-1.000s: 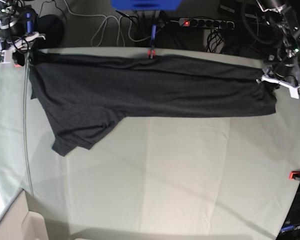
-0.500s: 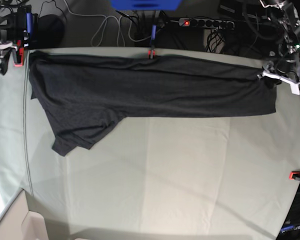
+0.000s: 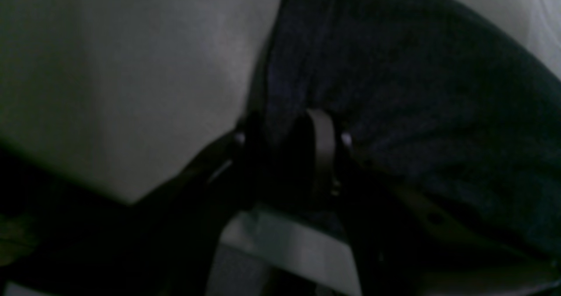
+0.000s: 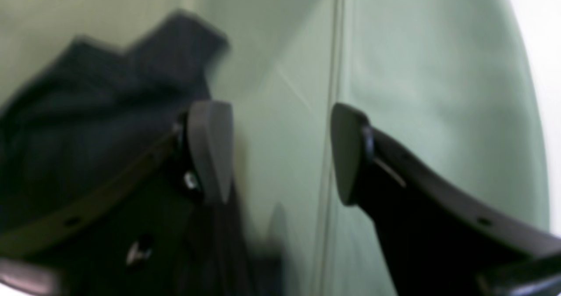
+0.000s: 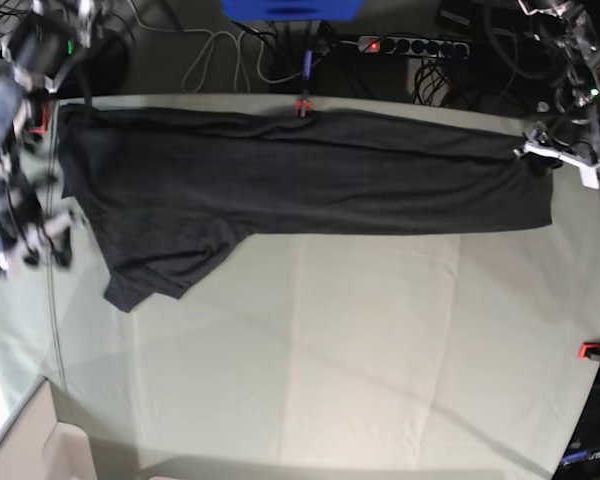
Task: Layout the t-shirt on the table in an organized manner, then fold the t-shirt properly
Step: 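Grasp the hanging sleeve with the right gripper and fold it inward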
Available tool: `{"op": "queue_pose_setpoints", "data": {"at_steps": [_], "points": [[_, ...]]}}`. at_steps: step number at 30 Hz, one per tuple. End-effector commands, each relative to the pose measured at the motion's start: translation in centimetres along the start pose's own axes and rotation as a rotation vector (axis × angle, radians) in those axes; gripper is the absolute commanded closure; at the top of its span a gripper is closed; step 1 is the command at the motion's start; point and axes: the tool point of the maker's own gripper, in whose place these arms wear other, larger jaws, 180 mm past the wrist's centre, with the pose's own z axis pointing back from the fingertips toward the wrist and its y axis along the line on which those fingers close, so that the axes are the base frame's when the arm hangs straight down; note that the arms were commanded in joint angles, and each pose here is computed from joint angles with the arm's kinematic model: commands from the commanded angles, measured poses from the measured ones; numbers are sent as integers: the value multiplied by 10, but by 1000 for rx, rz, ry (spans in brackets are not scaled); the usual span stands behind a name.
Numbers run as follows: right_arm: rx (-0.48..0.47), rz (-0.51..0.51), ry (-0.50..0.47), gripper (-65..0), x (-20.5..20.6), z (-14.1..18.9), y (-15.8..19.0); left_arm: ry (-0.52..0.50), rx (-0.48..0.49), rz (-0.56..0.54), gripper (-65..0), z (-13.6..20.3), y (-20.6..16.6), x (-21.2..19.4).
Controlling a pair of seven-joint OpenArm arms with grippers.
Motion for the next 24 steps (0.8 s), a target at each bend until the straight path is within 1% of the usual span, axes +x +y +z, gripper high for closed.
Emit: {"op": "queue_pose_setpoints", "data": {"at_steps": [1, 4, 8, 19, 21, 23, 24], "points": [[22, 21, -29, -360, 15, -8, 6, -30, 1, -11, -176, 2, 3, 12], [79, 59, 34, -360, 12, -34, 28, -28, 4, -14, -176, 2, 4, 11], [126, 36, 69, -361, 6, -50, 43, -26, 5, -12, -176, 4, 6, 10], [179, -37, 145, -359, -18, -65, 59, -29, 1, -9, -176, 2, 2, 11], [182, -39, 140, -356, -14, -67, 59, -29, 1, -9, -176, 2, 2, 11], [182, -38, 137, -336, -12, -67, 59, -29, 2, -9, -176, 2, 3, 11], [183, -39, 137, -312, -12, -68, 59, -29, 2, -9, -176, 2, 3, 11]]}}
